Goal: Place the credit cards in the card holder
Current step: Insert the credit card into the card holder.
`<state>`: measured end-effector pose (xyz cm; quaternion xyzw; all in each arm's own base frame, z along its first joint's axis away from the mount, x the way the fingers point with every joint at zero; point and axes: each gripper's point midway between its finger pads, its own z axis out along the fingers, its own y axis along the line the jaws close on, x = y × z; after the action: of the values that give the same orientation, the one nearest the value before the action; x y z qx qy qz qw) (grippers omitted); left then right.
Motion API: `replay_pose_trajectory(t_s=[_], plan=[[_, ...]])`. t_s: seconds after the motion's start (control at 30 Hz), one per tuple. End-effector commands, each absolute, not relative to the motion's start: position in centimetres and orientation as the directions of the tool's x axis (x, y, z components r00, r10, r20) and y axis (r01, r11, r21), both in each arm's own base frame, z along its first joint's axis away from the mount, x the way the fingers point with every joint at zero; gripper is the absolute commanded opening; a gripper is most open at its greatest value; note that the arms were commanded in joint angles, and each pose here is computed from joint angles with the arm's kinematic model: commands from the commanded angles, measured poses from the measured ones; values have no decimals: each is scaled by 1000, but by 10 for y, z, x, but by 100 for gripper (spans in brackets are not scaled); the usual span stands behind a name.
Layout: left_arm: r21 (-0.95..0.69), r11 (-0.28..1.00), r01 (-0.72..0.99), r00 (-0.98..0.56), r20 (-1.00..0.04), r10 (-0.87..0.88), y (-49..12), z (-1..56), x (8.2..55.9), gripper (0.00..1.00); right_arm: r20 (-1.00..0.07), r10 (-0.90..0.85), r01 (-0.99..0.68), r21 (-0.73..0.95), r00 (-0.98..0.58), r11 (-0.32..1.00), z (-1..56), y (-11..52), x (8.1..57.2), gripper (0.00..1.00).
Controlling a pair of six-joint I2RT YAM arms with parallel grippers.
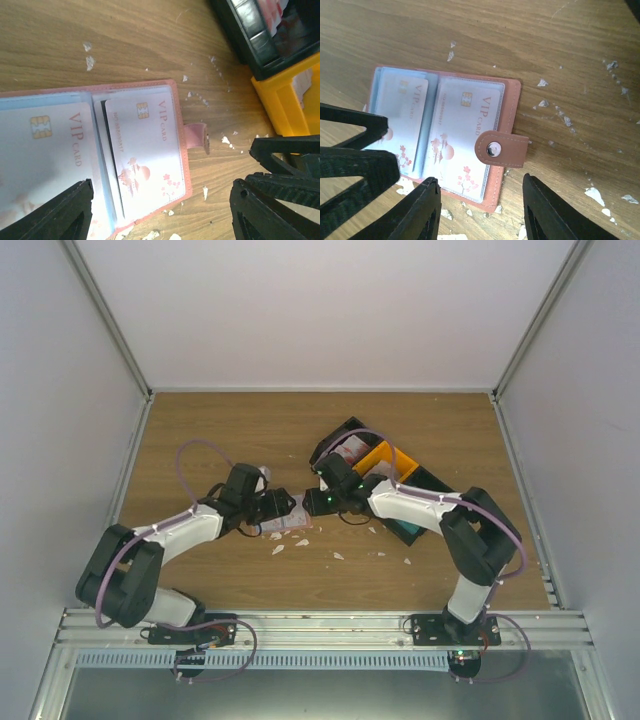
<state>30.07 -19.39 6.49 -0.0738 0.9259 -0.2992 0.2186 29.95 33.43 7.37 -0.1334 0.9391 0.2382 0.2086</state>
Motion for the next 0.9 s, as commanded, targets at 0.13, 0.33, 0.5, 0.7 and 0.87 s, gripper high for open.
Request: replay_pose_trajectory(t_s=[0.13,0.33,0.5,0.7,0.87], plan=[[-521,853,-4,-841,-460,-285,-169,101,306,80,-499,-138,-357,374,-855,856,93,328,301,49],[-493,867,-69,-799,-494,-344,-137,116,304,87,-522,-178,-410,372,-834,833,102,346,294,52],[-495,864,-93,-784,-499,-370,-115,123,296,99,-543,-250,-492,361,-802,793,106,381,286,54],[-531,840,-110,-789,-467,-399,-103,121,284,99,-545,-357,-586,331,-759,740,92,424,272,55],[-532,832,-156,-787,-443,-430,-90,108,275,99,-540,-424,-638,306,-727,707,76,449,262,54]])
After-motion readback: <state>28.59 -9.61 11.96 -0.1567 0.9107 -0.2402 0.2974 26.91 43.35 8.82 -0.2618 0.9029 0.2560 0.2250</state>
